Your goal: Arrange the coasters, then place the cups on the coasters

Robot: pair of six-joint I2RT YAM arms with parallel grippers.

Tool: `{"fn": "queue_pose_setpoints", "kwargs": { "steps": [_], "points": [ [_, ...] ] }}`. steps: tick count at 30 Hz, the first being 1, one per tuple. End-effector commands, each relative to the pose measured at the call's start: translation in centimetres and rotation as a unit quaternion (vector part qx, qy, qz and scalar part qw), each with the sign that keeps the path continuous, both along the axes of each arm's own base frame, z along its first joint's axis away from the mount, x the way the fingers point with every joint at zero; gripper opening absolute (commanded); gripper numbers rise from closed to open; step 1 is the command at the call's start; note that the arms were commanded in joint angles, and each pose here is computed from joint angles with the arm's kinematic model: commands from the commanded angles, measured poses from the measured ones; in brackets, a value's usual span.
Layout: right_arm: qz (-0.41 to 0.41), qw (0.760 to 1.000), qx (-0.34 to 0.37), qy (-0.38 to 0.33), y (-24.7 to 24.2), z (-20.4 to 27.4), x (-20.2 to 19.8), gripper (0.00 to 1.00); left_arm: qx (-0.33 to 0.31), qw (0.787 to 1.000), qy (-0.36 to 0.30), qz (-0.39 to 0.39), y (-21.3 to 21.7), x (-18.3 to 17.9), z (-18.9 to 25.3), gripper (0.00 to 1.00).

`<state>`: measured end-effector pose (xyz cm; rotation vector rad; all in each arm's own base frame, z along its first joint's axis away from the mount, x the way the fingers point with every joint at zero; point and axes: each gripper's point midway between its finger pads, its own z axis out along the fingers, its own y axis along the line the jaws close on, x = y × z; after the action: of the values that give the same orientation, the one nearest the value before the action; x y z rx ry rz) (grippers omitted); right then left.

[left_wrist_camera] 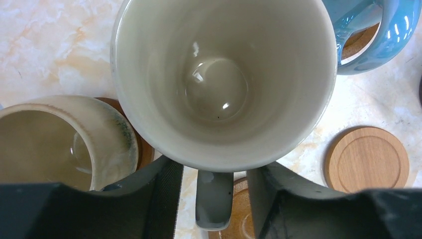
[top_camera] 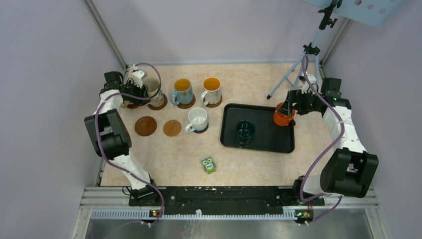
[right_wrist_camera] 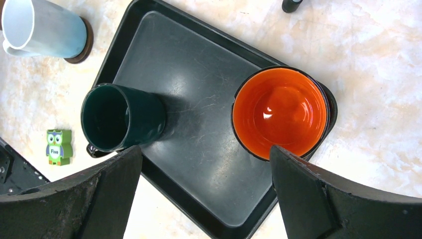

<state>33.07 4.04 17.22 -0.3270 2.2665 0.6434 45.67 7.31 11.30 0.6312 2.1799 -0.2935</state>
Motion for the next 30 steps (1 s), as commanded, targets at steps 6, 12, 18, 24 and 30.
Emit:
{"fn": "queue_pose_setpoints", "kwargs": {
  "steps": [6, 12, 18, 24, 30],
  "points": [
    [0.013, 1.0, 0.005, -0.018, 0.4, 0.9, 0.0, 0.98, 0.049, 0.995, -0.085, 0.011, 1.2, 0.8, 8.1, 0.76],
    [0.018, 1.0, 0.007, -0.022, 0.6, 1.0, -0.1, 0.98, 0.06, 0.991, -0.122, 0.004, 0.9, 0.5, 12.3, 0.79],
    [0.022, 0.999, 0.012, -0.023, 0.8, 1.0, -0.3, 0.98, 0.011, 0.989, -0.138, -0.05, -4.9, -1.8, 16.1, 0.79],
    [0.024, 0.999, 0.012, -0.027, 0.9, 1.4, -0.3, 0.98, -0.003, 0.984, -0.128, -0.122, -13.9, -5.1, 17.3, 0.81],
    [0.014, 0.999, 0.003, -0.033, 0.5, 2.2, -0.3, 0.98, -0.05, 0.973, -0.083, -0.21, -24.2, -9.9, 16.1, 0.82]
  ]
}}
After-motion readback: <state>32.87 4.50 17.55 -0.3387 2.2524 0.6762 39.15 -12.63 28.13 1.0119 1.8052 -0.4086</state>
